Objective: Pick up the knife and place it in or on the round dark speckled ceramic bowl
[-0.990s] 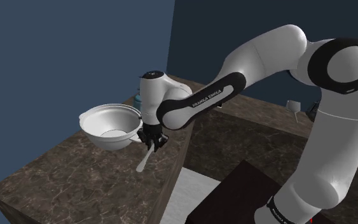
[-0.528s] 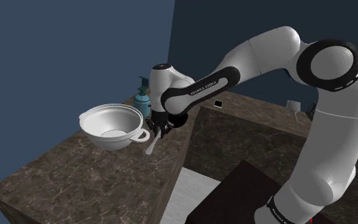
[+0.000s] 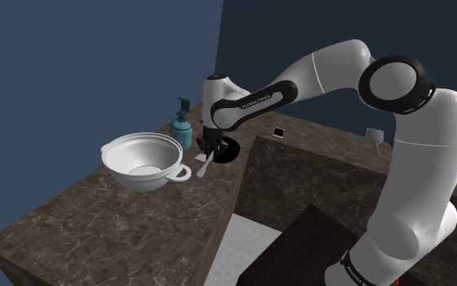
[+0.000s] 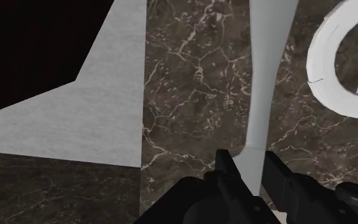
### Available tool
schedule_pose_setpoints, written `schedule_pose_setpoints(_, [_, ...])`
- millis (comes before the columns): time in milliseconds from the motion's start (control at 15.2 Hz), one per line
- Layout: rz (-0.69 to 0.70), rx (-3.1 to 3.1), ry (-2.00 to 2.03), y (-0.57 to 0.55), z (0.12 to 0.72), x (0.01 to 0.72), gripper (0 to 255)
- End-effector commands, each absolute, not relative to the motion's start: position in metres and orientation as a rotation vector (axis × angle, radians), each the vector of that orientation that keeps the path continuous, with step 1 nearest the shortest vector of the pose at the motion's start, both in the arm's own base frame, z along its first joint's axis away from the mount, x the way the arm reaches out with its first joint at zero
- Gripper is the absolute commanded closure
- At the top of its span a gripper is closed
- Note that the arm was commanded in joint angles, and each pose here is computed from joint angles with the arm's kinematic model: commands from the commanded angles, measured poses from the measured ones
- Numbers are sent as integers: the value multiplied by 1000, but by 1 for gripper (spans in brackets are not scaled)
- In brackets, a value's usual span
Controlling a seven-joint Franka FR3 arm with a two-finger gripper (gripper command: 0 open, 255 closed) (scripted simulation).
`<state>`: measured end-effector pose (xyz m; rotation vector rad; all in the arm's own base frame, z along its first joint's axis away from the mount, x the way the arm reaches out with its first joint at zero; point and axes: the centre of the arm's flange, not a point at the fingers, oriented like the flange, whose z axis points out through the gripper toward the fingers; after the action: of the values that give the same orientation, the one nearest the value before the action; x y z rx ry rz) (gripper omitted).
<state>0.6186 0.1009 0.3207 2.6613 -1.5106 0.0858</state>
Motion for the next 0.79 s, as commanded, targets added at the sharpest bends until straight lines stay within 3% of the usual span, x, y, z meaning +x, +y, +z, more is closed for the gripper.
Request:
schedule_pose_setpoints(0, [86,2662,-1509,78,319,633,255])
schedule_pose_setpoints(726, [86,2662,-1509,-43,321,712,255])
